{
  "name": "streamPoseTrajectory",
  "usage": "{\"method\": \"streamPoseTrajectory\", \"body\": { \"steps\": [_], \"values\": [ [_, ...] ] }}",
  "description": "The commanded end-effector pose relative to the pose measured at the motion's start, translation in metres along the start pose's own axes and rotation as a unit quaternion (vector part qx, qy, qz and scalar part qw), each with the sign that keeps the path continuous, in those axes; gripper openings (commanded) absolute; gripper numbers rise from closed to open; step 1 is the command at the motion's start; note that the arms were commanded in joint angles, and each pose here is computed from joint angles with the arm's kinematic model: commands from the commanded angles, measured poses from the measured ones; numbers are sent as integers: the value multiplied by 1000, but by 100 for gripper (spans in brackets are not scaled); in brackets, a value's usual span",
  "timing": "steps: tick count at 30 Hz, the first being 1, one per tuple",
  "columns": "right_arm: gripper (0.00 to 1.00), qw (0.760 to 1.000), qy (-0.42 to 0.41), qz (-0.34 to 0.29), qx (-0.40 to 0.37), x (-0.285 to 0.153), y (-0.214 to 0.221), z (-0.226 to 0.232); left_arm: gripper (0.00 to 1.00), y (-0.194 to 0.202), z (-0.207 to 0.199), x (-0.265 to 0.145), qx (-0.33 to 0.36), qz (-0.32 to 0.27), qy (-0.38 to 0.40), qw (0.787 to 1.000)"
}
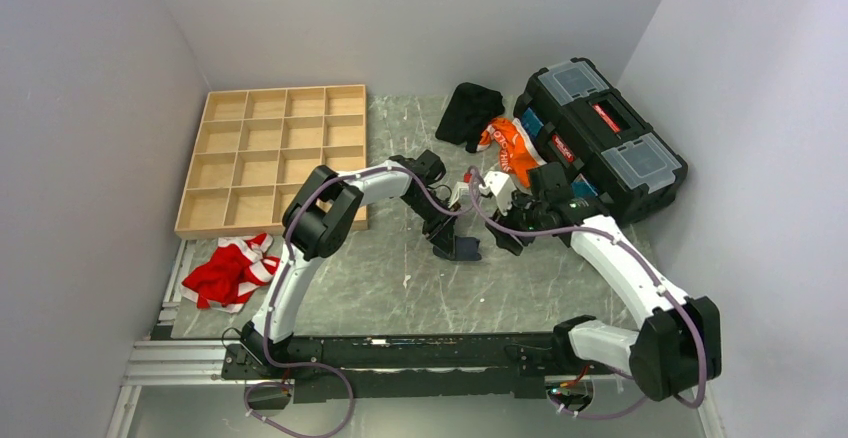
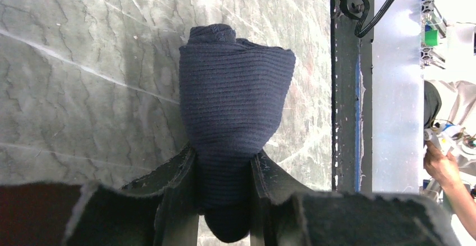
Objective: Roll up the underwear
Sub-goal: Roll the underwear to the center of the board, then pick up the underwear from the center of the board.
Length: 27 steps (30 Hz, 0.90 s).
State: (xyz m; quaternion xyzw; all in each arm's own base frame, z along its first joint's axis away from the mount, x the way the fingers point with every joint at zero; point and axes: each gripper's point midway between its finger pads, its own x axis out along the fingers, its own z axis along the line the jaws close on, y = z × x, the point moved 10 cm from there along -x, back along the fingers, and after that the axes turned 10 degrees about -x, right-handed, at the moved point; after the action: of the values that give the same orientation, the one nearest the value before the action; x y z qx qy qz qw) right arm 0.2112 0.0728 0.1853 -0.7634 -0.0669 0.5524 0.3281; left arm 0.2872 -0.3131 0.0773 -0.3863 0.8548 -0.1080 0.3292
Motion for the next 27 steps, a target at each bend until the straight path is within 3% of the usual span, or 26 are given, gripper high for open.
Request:
{"method": "streamPoseTrajectory", "body": {
  "steps": [1,8,18,27],
  "values": [
    [66,998,-9,-56,-32,-17,-15,6,0,35,30,12,-72,67,-67,993],
    [66,994,2,-82,-68,-18,-26,25,0,35,35,14,-86,69,-55,992],
    [68,990,-34,-30,-134,24,-43,35,0,36,38,16,-94,75,-52,991],
    [75,983,-28,5,-184,50,-55,36,0,35,36,15,-92,75,-50,992]
  ]
}}
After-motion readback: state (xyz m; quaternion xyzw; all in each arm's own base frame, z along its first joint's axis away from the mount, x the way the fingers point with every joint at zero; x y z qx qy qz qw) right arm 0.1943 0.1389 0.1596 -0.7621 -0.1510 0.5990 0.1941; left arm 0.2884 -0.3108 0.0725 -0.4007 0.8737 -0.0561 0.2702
